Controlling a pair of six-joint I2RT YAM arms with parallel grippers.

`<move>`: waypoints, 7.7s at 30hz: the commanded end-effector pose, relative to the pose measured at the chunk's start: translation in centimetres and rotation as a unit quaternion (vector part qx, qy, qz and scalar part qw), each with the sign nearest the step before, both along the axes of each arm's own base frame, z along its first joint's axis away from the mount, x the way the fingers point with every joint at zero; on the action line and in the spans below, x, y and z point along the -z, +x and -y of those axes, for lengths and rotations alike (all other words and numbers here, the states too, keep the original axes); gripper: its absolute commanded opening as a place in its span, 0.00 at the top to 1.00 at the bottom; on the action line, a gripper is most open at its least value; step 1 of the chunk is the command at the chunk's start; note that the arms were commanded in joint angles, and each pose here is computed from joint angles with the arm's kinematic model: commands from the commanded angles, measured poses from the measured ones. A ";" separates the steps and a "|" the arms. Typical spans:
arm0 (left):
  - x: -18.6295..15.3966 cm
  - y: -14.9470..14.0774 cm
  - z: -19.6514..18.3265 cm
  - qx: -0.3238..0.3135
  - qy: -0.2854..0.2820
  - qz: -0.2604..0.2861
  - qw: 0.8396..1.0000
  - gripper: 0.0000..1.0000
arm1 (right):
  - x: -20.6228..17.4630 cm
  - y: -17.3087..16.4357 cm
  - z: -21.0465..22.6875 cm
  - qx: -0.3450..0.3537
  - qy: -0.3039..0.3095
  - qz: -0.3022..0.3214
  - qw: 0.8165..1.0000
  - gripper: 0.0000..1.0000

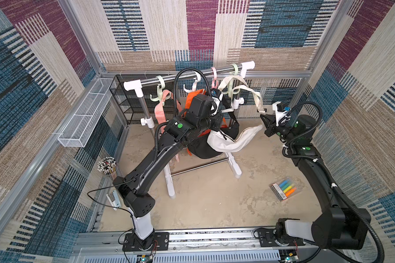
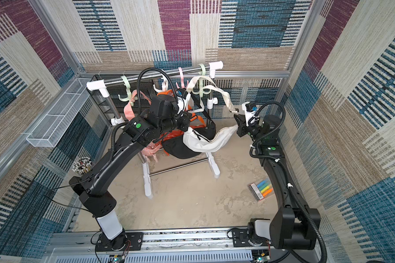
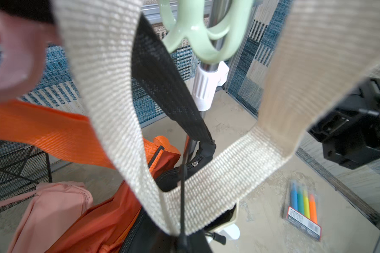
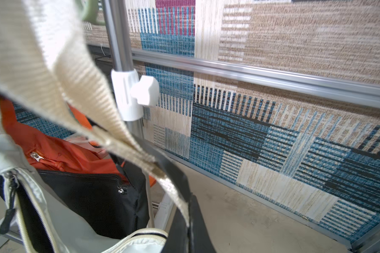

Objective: Take the bag off the hook
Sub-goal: Pick up the bag from the hook, then place the bag at the center of the board, then pick up the bag from the hook.

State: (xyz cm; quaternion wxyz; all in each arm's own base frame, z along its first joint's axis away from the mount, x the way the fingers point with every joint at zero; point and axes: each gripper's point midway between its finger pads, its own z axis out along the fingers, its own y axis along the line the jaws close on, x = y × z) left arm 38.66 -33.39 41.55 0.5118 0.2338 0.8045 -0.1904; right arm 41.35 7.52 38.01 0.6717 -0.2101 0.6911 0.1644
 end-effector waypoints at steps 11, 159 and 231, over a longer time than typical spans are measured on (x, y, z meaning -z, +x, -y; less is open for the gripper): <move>-3.6 -3.8 0.1 0.064 -0.059 -0.001 0.996 1.00 | -6.9 -4.7 0.9 0.039 0.032 0.021 0.999 1.00; 11.6 -16.4 0.1 0.147 -0.013 -0.097 0.984 0.52 | 2.7 -6.6 1.5 0.079 0.174 -0.216 0.958 0.50; 7.2 -5.3 -12.3 -0.055 -0.027 -0.066 0.996 0.62 | 3.5 2.0 -9.4 -0.058 -0.054 -0.075 0.994 0.49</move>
